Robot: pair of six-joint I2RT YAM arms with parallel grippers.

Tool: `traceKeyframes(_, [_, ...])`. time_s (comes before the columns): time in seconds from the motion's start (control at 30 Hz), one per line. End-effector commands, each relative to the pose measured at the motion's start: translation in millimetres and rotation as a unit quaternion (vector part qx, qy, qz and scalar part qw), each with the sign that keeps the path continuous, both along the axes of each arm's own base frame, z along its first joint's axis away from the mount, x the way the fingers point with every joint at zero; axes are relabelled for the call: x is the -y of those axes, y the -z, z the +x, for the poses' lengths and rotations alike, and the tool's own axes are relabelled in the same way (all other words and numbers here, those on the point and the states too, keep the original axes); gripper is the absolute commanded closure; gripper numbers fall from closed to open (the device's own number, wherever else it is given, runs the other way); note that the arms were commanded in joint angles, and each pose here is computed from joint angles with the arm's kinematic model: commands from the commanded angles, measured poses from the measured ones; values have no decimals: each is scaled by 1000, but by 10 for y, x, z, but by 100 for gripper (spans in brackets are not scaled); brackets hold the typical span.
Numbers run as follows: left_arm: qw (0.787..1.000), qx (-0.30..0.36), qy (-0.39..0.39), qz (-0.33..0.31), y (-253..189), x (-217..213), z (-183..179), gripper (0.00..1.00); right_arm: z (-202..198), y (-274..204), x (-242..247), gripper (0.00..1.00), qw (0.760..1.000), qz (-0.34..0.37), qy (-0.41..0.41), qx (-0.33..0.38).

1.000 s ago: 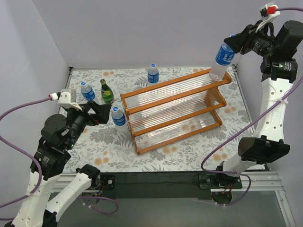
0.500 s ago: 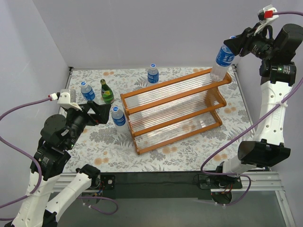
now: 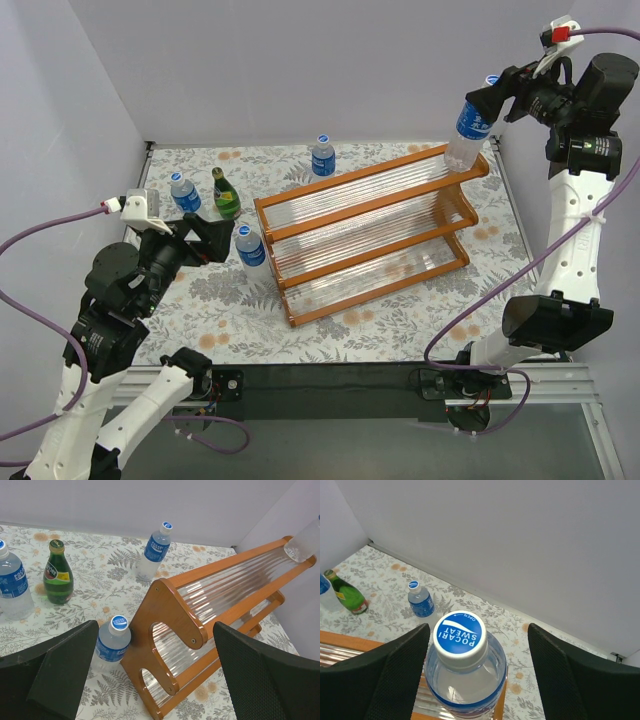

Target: Place and organize the beverage onto the shelf

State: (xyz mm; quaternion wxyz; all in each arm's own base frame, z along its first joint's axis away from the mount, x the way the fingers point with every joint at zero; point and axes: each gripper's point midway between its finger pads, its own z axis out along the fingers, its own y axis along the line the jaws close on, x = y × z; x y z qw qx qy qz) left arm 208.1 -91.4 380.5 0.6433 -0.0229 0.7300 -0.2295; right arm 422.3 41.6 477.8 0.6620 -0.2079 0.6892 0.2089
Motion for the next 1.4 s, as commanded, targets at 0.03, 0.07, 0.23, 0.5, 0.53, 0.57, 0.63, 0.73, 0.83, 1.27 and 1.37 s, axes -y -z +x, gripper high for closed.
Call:
traceKeyframes(0.03, [1000,11,2,-7,-118,-10,-43,2,10,-77,37,11,1000,-9,12,15])
traceKeyframes(0.07, [1000,12,5,-7,-143,9,-30,2,-4,-116,39,3,1000,-14,12,23])
traceKeyframes(0.23, [999,29,14,-8,-308,56,9,2,-98,-241,34,2,999,-25,14,44])
traceKeyframes(0.5, [997,57,51,-12,-578,271,166,2,-412,-433,-7,2,995,-51,12,83])
traceKeyframes(0.53, [997,55,58,-11,-589,330,224,2,-505,-492,-4,2,994,-53,15,91])
traceKeyframes(0.57, [996,57,64,-12,-613,367,255,2,-546,-509,6,2,994,-55,17,94])
traceKeyframes(0.63, [995,63,76,-15,-684,474,372,2,-677,-549,26,2,993,-56,22,100])
traceKeyframes(0.73, [990,75,114,-17,-818,656,434,2,-869,-592,99,2,992,-58,36,106])
traceKeyframes(0.83, [990,55,130,-4,-777,834,678,3,-1065,-507,217,2,992,-54,57,99])
traceKeyframes(1.27, [985,-39,160,46,-457,1437,1776,7,-1707,172,172,2,989,-99,91,62])
traceKeyframes(1.37, [980,-81,167,67,-199,1564,2129,10,-1799,295,155,2,988,-110,93,55])
